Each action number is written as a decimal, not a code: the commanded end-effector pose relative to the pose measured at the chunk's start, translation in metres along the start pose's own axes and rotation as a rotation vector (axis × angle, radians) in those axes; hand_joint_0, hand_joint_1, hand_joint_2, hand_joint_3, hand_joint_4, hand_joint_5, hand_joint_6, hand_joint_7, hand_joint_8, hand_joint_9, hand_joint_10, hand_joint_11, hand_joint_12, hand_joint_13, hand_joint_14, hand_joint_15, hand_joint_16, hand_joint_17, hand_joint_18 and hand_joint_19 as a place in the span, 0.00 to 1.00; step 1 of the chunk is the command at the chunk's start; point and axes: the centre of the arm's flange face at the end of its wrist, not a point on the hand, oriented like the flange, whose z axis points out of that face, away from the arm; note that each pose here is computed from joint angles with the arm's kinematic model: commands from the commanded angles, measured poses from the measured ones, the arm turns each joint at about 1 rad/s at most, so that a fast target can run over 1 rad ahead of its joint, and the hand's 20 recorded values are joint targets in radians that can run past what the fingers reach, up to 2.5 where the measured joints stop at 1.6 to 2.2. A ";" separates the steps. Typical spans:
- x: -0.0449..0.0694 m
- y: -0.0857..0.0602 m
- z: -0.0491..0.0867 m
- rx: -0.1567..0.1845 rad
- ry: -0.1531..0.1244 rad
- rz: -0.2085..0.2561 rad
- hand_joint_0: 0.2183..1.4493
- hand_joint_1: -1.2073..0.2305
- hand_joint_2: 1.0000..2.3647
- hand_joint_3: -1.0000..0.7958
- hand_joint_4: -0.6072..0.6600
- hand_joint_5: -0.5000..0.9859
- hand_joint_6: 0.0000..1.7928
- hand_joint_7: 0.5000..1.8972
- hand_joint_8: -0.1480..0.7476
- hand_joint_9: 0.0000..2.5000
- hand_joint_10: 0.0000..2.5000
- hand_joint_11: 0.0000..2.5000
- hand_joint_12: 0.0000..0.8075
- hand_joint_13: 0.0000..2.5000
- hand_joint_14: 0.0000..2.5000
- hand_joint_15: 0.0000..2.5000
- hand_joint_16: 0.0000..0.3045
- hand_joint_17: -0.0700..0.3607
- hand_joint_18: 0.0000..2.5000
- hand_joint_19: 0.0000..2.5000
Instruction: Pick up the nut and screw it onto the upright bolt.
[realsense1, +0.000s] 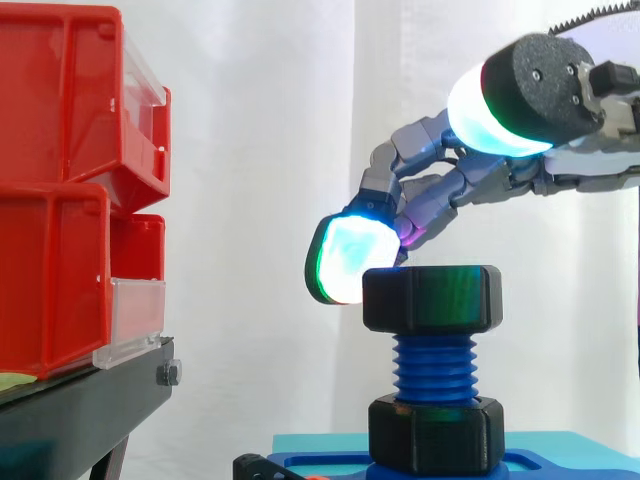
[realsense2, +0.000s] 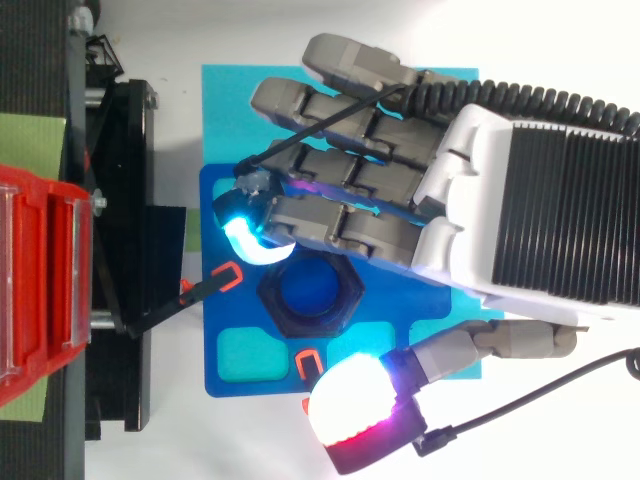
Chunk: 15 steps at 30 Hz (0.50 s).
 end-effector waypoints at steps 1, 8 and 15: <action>0.002 0.000 0.000 -0.002 -0.002 0.001 0.20 0.77 0.00 0.28 0.66 0.24 0.28 0.32 0.44 0.18 0.00 0.00 0.38 0.13 0.00 0.00 0.13 0.36 0.02 0.00; 0.002 -0.001 -0.001 -0.010 0.001 0.001 0.20 0.75 0.00 0.28 0.67 0.25 0.28 0.44 0.44 0.18 0.00 0.00 0.37 0.14 0.00 0.00 0.12 0.36 0.02 0.00; 0.001 -0.003 -0.001 -0.012 0.003 0.000 0.20 0.73 0.00 0.28 0.65 0.26 0.28 0.57 0.44 0.19 0.00 0.00 0.37 0.15 0.00 0.00 0.12 0.35 0.03 0.00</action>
